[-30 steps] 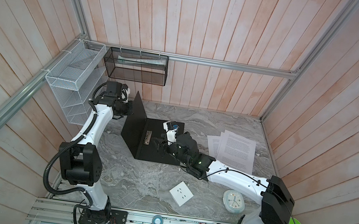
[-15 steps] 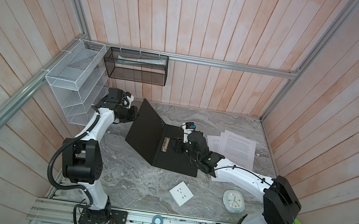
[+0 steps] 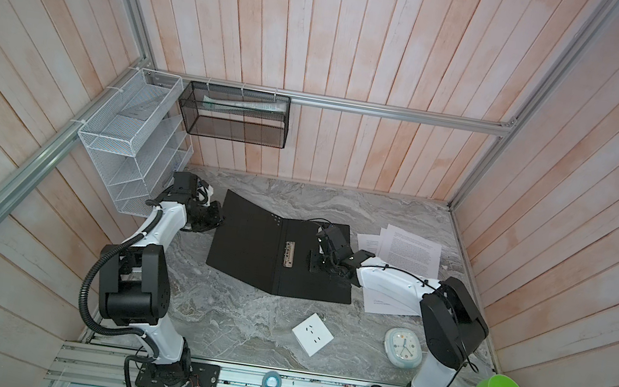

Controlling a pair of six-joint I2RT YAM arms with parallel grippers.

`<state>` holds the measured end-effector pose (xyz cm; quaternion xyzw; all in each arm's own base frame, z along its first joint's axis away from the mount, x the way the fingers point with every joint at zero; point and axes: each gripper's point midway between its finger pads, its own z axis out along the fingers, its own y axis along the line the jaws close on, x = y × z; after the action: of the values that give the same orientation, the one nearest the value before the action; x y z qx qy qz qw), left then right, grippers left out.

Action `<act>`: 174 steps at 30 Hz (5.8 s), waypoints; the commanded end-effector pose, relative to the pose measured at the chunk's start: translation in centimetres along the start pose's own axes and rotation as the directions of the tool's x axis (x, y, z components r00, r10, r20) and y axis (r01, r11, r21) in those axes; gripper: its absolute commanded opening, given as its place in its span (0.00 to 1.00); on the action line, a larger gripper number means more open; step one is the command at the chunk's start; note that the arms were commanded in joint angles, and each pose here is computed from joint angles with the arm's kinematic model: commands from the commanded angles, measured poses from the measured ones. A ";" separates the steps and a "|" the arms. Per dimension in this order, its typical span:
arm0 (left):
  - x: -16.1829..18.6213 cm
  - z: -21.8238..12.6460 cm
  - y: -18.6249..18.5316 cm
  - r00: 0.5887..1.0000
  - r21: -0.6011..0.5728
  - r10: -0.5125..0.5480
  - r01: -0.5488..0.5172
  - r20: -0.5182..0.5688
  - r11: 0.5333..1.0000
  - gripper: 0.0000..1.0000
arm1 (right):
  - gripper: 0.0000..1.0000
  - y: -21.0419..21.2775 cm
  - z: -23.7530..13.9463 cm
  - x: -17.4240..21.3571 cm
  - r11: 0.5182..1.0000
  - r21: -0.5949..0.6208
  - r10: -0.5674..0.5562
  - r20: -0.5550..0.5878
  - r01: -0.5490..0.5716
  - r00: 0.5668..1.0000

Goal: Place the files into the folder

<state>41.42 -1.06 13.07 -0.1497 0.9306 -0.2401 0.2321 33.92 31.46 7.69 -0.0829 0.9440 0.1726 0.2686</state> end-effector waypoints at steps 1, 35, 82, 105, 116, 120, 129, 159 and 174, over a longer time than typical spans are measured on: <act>0.7 -0.2 1.3 1.000 -0.063 -0.004 0.005 0.016 0.998 0.25 | 0.48 -1.3 -0.5 0.9 0.999 0.043 0.003 -0.045 -0.001 0.999; 7.0 0.8 -6.4 0.935 0.372 0.344 -0.289 -0.089 0.882 0.32 | 0.40 0.6 -2.0 1.3 0.994 -0.110 -0.046 -0.164 0.028 0.985; 16.4 10.3 -3.6 0.875 0.563 0.283 -0.014 -0.393 0.826 0.00 | 0.12 7.0 5.5 2.3 0.939 0.075 -0.301 -0.301 0.337 0.905; 15.8 10.6 -3.4 0.882 0.526 0.271 -0.030 -0.386 0.850 0.00 | 0.10 5.0 4.8 1.2 0.879 0.211 -0.357 -0.305 0.428 0.883; 15.9 10.8 -3.4 0.881 0.500 0.278 -0.056 -0.382 0.864 0.00 | 0.10 7.7 4.2 -0.5 0.914 0.135 -0.344 -0.246 0.383 0.906; 15.9 10.8 -3.4 0.882 0.496 0.278 -0.060 -0.379 0.866 0.00 | 0.10 7.6 4.9 0.2 0.916 0.123 -0.342 -0.263 0.383 0.902; 15.7 10.9 -3.4 0.883 0.486 0.276 -0.062 -0.381 0.872 0.00 | 0.10 7.0 5.9 1.4 0.912 0.122 -0.343 -0.298 0.391 0.891; 15.7 11.1 -3.2 0.882 0.470 0.254 -0.043 -0.396 0.881 0.00 | 0.06 1.8 9.0 5.3 0.896 0.201 -0.284 -0.425 0.395 0.860; 15.7 11.1 -3.3 0.882 0.472 0.255 -0.043 -0.397 0.881 0.00 | 0.05 0.6 10.3 6.1 0.890 0.219 -0.273 -0.446 0.400 0.852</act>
<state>34.25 -14.62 1.93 0.0355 0.8688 -0.4907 0.0565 34.03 39.55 2.60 -0.2511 0.9536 0.0250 0.1643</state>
